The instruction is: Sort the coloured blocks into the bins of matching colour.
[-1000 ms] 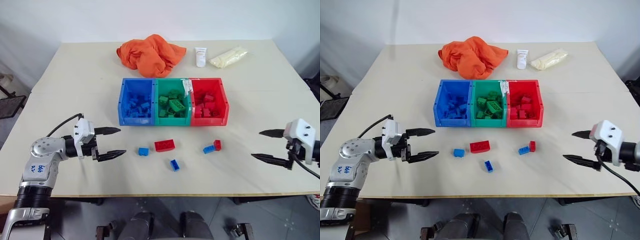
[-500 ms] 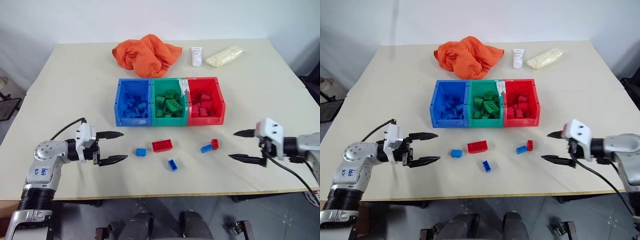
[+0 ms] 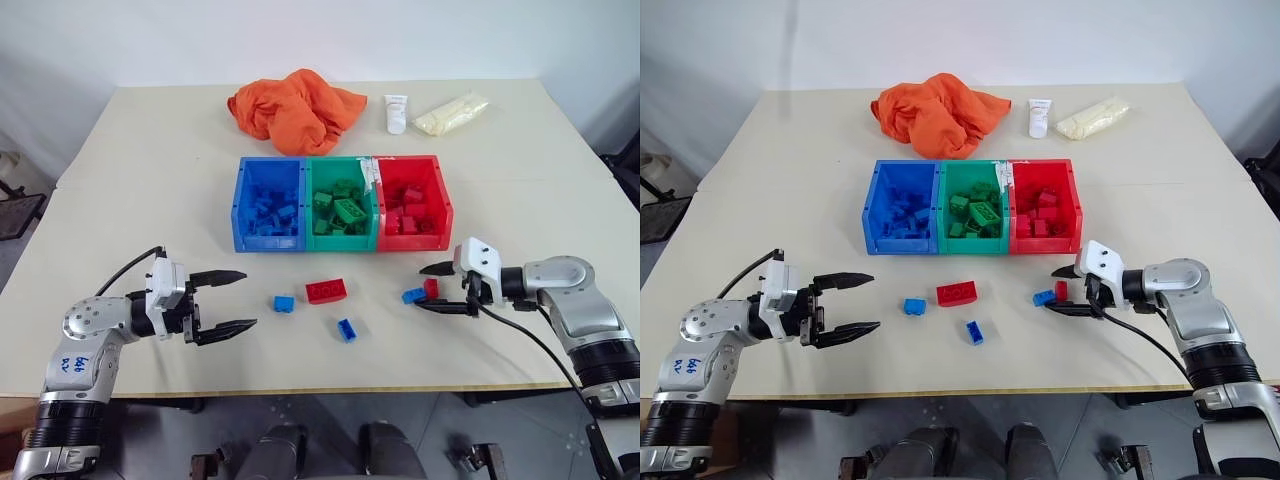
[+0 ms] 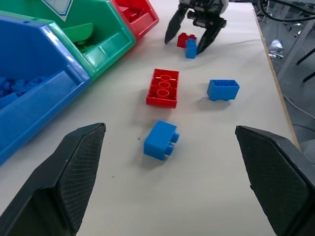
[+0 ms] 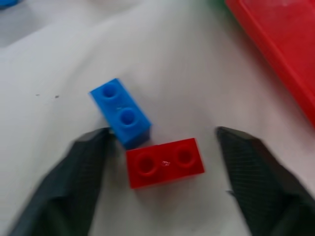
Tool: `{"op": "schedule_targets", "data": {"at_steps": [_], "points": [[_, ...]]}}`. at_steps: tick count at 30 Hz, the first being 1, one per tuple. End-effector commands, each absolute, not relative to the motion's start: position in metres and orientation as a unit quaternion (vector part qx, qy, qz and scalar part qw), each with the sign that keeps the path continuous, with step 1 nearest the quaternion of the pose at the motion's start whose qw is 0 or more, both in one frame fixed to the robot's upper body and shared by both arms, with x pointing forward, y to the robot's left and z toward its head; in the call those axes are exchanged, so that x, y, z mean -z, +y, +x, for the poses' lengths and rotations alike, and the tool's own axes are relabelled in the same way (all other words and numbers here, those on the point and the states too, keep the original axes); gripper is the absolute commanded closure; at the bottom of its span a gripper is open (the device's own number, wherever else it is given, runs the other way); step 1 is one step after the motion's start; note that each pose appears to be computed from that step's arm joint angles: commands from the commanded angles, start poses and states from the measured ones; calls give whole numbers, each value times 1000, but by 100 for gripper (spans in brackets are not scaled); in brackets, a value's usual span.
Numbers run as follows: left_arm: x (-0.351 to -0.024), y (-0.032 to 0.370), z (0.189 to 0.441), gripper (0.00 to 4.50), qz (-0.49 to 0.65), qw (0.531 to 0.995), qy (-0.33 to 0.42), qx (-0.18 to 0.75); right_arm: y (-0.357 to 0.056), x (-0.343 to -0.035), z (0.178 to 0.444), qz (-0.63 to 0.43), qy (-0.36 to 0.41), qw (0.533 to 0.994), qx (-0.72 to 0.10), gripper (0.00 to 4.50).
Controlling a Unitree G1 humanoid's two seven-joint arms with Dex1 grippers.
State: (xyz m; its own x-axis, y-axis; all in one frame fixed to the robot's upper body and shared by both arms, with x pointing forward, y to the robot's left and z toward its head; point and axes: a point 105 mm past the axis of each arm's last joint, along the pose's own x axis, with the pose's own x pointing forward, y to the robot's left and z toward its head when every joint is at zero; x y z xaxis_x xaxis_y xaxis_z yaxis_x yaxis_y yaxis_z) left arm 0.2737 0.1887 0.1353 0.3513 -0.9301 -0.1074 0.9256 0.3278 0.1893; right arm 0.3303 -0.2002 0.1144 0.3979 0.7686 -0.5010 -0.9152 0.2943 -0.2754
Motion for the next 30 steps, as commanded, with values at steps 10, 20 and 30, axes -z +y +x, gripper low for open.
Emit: {"op": "schedule_targets", "data": {"at_steps": [10, 20, 30], "points": [[-141, 182, 276, 0, 108, 816, -38, 567, -207, -173, 328, -268, 58, 833, -481, 302], [-143, 177, 286, 0, 108, 812, -48, 572, -186, -231, 378, -238, -30, 874, -423, 302], [-146, 178, 289, 0, 116, 814, -57, 567, -174, -239, 427, -256, -50, 890, -373, 61]]}}
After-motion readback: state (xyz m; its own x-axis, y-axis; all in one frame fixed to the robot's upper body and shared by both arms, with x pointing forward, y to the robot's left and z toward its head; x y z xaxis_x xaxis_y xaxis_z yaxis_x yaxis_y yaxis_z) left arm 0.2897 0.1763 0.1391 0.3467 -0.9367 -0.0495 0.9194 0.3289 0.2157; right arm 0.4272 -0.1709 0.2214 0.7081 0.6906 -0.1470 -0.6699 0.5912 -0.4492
